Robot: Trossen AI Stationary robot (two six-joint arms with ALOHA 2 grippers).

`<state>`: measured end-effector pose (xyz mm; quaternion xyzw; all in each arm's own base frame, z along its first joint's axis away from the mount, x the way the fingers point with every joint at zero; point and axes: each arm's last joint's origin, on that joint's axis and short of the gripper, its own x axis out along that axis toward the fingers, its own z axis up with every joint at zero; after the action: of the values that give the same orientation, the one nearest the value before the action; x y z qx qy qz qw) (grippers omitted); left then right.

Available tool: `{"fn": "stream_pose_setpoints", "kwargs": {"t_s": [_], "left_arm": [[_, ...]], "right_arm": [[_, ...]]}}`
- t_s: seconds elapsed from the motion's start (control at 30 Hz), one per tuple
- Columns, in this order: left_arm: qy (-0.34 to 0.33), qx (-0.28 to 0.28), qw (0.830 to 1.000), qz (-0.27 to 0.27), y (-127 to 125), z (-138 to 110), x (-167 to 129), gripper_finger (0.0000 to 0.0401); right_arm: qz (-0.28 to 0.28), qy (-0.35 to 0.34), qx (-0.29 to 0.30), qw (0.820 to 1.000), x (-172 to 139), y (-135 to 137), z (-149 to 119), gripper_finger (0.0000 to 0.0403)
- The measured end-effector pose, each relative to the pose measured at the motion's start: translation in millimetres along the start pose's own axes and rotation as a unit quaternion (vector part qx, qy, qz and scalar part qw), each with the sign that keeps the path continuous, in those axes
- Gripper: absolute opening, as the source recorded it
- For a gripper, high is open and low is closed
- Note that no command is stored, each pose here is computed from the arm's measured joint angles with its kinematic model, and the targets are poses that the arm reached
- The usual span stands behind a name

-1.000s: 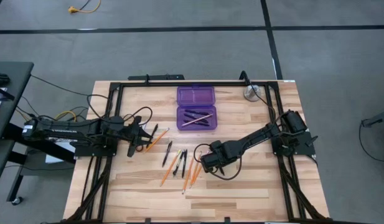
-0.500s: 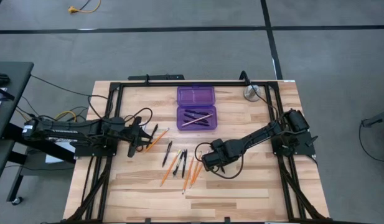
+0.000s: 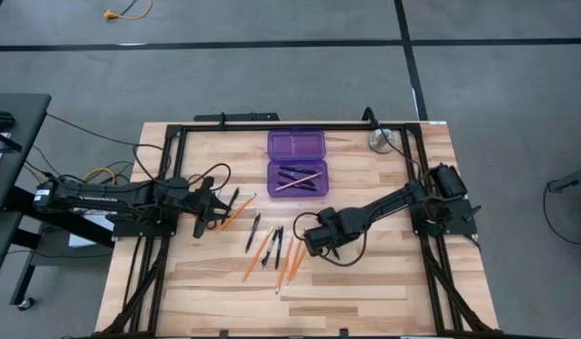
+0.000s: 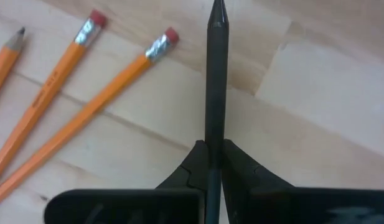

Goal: Pick & place school supplies into a supply box
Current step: Put the black pen into the the purple supply box

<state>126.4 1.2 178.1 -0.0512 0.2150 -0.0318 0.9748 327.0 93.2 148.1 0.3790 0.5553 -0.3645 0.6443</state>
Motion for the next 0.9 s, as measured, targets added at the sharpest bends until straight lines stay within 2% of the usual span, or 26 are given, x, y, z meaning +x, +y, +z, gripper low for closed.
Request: {"fn": "stream_pose_setpoints", "kwargs": {"t_s": [0.23, 0.5, 0.67, 0.9], "left_arm": [[0.0, 0.0, 1.0, 0.0, 0, 0, 0, 0.0105], [0.0, -0.005, 1.0, 0.0, 0, 0, 0, 0.0105], [0.0, -0.01, 1.0, 0.0, 0, 0, 0, 0.0105], [-0.006, -0.022, 1.0, 0.0, 0, 1, 0, 0.0105]], "right_arm": [[-0.002, -0.001, -0.021, 1.0, -5, 0, 20, 0.0008], [0.001, -0.008, -0.068, 0.998, -35, 9, 48, 0.0007], [-0.001, -0.029, -0.104, 0.994, -58, 10, 76, 0.0008], [0.011, -0.068, -0.185, 0.98, -81, 3, 125, 0.0009]]}}
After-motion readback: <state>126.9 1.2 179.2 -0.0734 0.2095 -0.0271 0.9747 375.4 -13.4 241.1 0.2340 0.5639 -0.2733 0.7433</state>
